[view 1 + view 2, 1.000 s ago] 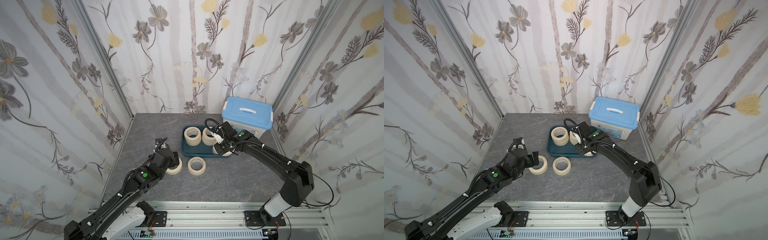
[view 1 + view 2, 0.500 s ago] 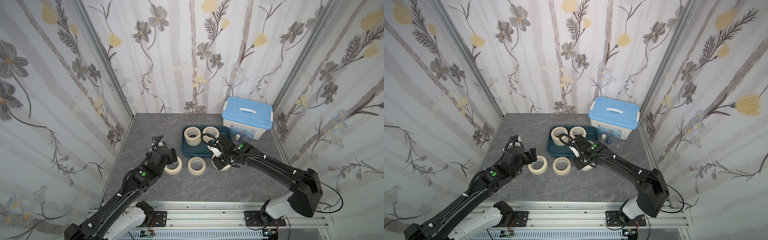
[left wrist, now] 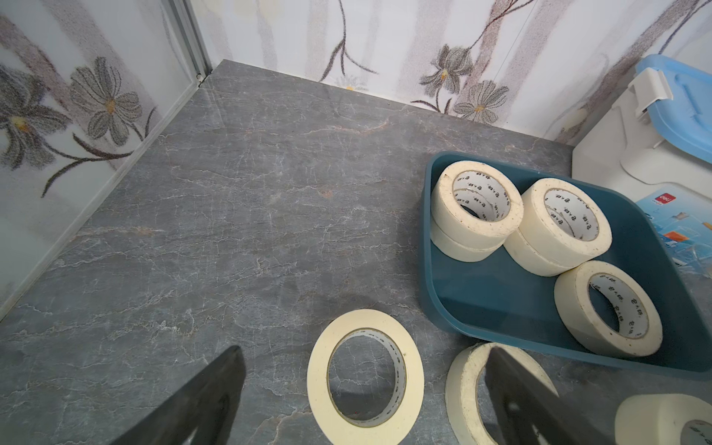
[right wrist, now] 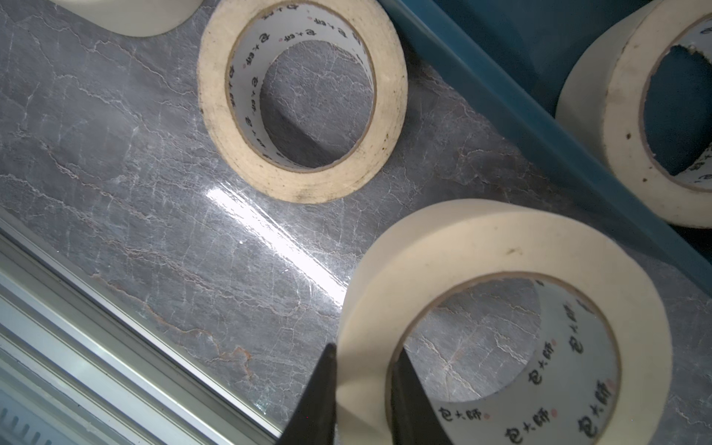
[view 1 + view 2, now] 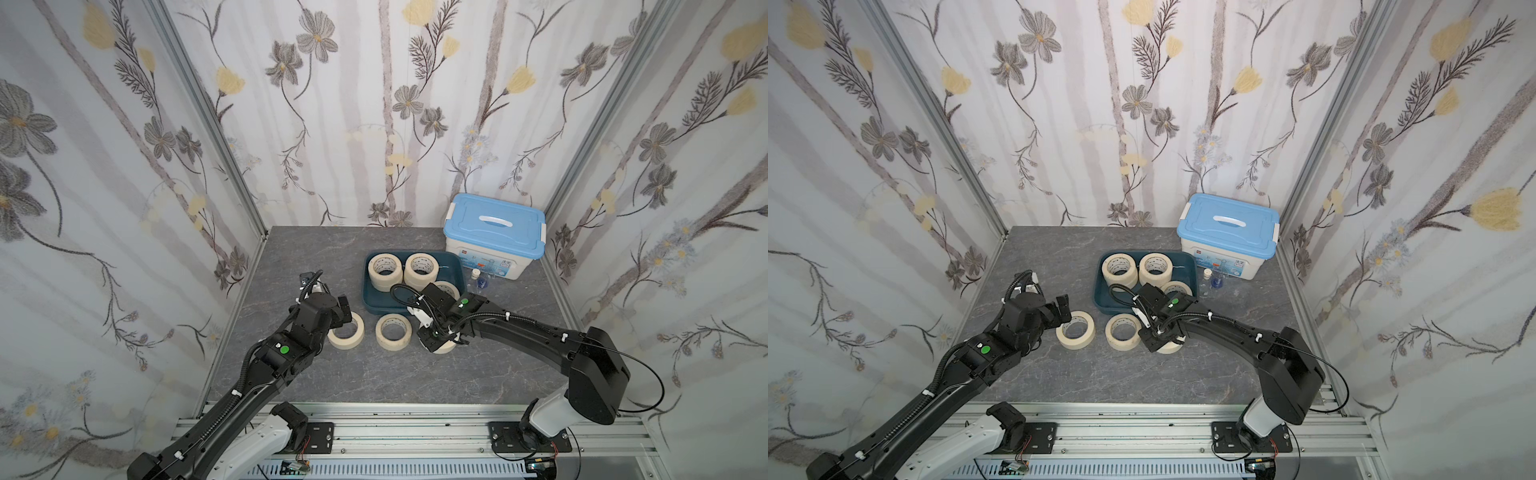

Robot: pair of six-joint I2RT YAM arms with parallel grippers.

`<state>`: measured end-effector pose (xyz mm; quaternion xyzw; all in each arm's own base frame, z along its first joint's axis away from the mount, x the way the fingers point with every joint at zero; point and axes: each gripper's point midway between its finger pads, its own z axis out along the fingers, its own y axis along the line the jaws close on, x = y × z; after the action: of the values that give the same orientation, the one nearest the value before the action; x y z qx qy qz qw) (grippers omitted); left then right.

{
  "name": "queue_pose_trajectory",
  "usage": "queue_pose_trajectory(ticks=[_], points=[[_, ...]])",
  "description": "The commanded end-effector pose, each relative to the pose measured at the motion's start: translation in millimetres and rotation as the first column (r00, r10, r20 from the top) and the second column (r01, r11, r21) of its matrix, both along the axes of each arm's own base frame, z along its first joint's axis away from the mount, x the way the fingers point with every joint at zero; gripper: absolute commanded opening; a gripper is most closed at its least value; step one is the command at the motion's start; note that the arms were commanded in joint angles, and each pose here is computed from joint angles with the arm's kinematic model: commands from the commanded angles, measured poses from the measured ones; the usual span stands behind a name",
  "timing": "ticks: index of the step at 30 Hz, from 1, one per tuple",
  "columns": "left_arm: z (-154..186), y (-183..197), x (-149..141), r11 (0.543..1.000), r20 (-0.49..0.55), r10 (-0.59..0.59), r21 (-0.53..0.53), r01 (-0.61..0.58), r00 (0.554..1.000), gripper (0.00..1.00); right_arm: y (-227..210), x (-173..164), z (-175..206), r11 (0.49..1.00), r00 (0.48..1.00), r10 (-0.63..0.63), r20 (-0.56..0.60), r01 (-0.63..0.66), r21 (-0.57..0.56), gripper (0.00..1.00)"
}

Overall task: Take out the art tape in the storage box
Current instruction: Place the art tape at the center of the board.

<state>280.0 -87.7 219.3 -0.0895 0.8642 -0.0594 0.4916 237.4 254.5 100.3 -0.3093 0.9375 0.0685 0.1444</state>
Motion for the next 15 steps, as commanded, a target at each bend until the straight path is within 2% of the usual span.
queue_pose_trajectory(ticks=[1,15], points=[[0.4,1.1,-0.2,1.000,0.000,0.003,-0.002,-0.003,1.000,1.00,6.1,4.8,-3.9,1.000,1.000,-0.006,0.011,0.005,0.019,0.18],[-2.3,8.2,-6.0,1.000,-0.001,0.026,-0.013,-0.026,1.000,1.00,4.3,21.5,-31.1,0.997,0.999,0.023,0.043,-0.020,-0.068,0.18]])
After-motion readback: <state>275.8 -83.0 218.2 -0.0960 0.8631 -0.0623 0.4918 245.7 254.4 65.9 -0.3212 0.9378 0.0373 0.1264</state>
